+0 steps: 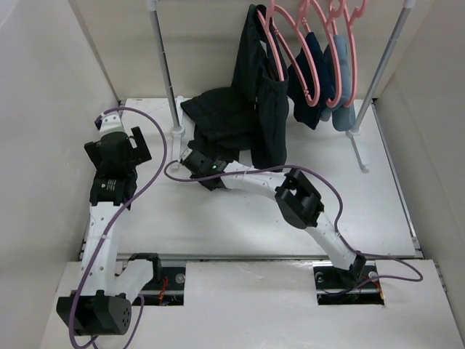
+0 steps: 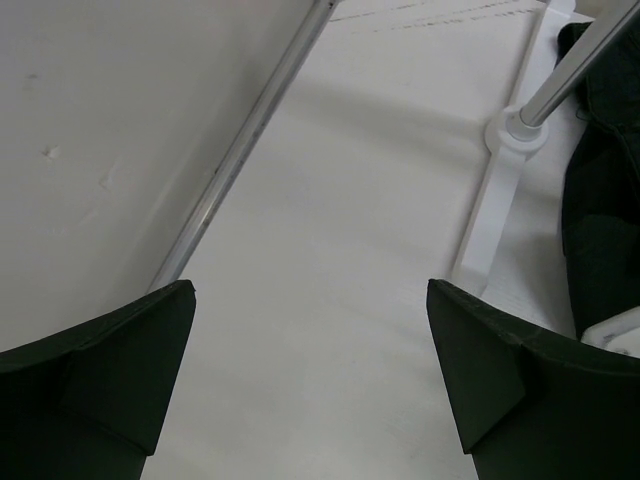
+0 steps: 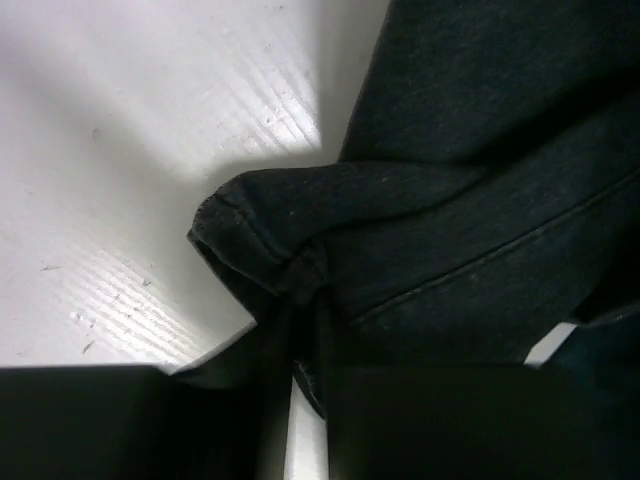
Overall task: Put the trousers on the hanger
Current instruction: Flatten out the trousers at the center of the board.
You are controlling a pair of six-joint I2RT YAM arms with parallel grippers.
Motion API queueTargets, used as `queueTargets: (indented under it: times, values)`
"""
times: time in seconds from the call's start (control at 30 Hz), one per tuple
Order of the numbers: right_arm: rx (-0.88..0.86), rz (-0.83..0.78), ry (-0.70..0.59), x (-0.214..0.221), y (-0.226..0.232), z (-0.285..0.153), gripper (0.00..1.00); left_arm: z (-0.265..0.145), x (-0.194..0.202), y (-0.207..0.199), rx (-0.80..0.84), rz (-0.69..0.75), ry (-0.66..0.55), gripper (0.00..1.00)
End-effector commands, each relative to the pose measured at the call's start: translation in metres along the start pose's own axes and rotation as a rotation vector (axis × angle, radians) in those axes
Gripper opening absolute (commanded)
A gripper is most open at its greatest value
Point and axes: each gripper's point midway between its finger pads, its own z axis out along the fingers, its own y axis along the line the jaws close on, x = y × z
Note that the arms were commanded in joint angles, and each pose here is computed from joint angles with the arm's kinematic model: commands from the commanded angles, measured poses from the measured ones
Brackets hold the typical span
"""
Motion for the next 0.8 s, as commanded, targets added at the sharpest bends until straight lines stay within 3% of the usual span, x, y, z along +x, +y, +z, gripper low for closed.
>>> queueTargets:
  times: [0.0, 0.1, 0.13, 0.17, 0.27, 0.33, 0.37, 0.4, 0.43, 0.5, 0.53, 0.6, 0.67, 0.7, 0.77]
  values:
    - [-0.115, 0.075, -0.03, -0.016, 0.013, -0.019, 0.0, -0.002, -0.013, 0.012, -0.053, -0.014, -0.05, 1.0]
    - [-0.35, 0.059, -0.248, -0.068, 0.045, -0.056, 0.0, -0.004, -0.02, 0.021, -0.109, -0.03, -0.069, 1.0]
    - [-0.531, 0.009, -0.343, -0.087, 0.082, -0.087, 0.0, -0.005, -0.024, 0.031, -0.158, -0.052, -0.084, 1.0]
    - [-0.602, -0.025, -0.475, -0.116, 0.098, -0.114, 0.0, -0.004, -0.024, 0.04, -0.218, -0.068, -0.087, 1.0]
    - [-0.69, -0.261, -0.776, -0.171, 0.155, -0.225, 0.0, -0.021, -0.041, 0.075, -0.43, -0.147, -0.157, 1.0]
    - [-0.659, -0.362, -0.869, -0.183, 0.168, -0.27, 0.05, -0.026, -0.047, 0.081, -0.461, -0.162, -0.17, 1.0]
    - [-0.662, -0.364, -0.896, -0.186, 0.17, -0.284, 0.64, -0.028, -0.05, 0.08, -0.452, -0.163, -0.17, 1.0]
    - [-0.664, -0.341, -0.883, -0.184, 0.168, -0.286, 0.96, -0.027, -0.05, 0.078, -0.439, -0.162, -0.167, 1.0]
    - [-0.644, -0.264, -0.883, -0.187, 0.151, -0.293, 1.0, -0.026, -0.05, 0.076, -0.425, -0.162, -0.165, 1.0]
    - [-0.615, -0.206, -0.797, -0.166, 0.129, -0.259, 1.0, -0.024, -0.049, 0.07, -0.39, -0.14, -0.154, 1.0]
    - [-0.619, -0.144, -0.821, -0.167, 0.111, -0.27, 1.0, -0.022, -0.045, 0.068, -0.376, -0.12, -0.141, 1.0]
    - [-0.563, -0.033, -0.768, -0.156, 0.073, -0.246, 1.0, -0.013, -0.034, 0.049, -0.26, -0.053, -0.095, 1.0]
    - [-0.516, 0.076, -0.672, -0.131, 0.048, -0.22, 1.0, -0.006, -0.022, 0.025, -0.086, 0.115, -0.045, 1.0]
    - [-0.471, 0.121, -0.635, -0.123, 0.033, -0.203, 1.0, -0.006, -0.004, 0.0, 0.075, 0.184, 0.012, 1.0]
    - [-0.388, 0.257, -0.541, -0.099, -0.02, -0.168, 1.0, -0.011, 0.018, -0.024, 0.257, 0.325, 0.074, 1.0]
